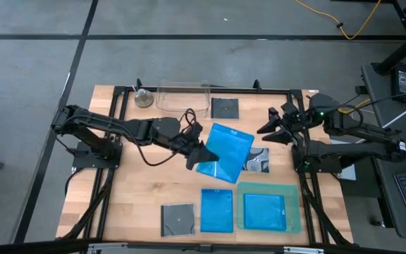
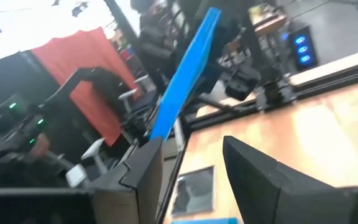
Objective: Pick & place jewel cases by type
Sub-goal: Put the top blue cd case into the green bin
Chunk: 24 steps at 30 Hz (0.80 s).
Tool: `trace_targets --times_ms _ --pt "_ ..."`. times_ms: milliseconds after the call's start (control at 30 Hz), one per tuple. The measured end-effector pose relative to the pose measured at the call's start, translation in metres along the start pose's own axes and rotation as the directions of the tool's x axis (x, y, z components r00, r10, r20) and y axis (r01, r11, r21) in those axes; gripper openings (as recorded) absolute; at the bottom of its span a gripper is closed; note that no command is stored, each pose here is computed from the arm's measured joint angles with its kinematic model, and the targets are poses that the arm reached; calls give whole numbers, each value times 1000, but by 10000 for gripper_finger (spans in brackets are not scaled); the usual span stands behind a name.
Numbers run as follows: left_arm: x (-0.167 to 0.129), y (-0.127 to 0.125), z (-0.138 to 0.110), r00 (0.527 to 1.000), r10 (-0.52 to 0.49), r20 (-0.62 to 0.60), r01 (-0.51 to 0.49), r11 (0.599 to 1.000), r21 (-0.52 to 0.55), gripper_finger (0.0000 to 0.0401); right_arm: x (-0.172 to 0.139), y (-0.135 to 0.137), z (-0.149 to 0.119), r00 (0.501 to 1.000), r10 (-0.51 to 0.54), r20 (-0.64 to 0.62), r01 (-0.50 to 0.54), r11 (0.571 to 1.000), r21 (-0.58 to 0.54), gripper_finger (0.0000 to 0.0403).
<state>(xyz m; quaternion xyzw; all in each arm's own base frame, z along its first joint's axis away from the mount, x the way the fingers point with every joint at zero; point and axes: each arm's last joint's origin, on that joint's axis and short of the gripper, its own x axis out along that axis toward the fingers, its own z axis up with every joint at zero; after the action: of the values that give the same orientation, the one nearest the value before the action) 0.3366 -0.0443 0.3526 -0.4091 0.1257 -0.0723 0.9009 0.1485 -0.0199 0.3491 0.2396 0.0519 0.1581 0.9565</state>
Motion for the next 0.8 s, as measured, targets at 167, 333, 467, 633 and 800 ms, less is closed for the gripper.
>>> trace_targets --times_ms 167,333,467,633,800 --pt "0 2 3 994 65 84 -69 997 44 13 3 -2 5 997 -47 63 46 999 22 171" --pt "-1 1 6 982 100 163 -117 988 96 13 12 -8 7 995 -60 82 56 997 50 171" --pt "-1 -1 10 971 93 219 -122 985 124 13 19 -13 7 996 -56 74 51 997 59 171" --pt "-2 -1 11 960 123 252 -161 978 136 13 27 -16 11 996 -12 93 8 999 51 171" --pt "-2 1 12 946 152 285 -201 968 150 13 34 -18 15 991 27 128 -32 999 43 171"
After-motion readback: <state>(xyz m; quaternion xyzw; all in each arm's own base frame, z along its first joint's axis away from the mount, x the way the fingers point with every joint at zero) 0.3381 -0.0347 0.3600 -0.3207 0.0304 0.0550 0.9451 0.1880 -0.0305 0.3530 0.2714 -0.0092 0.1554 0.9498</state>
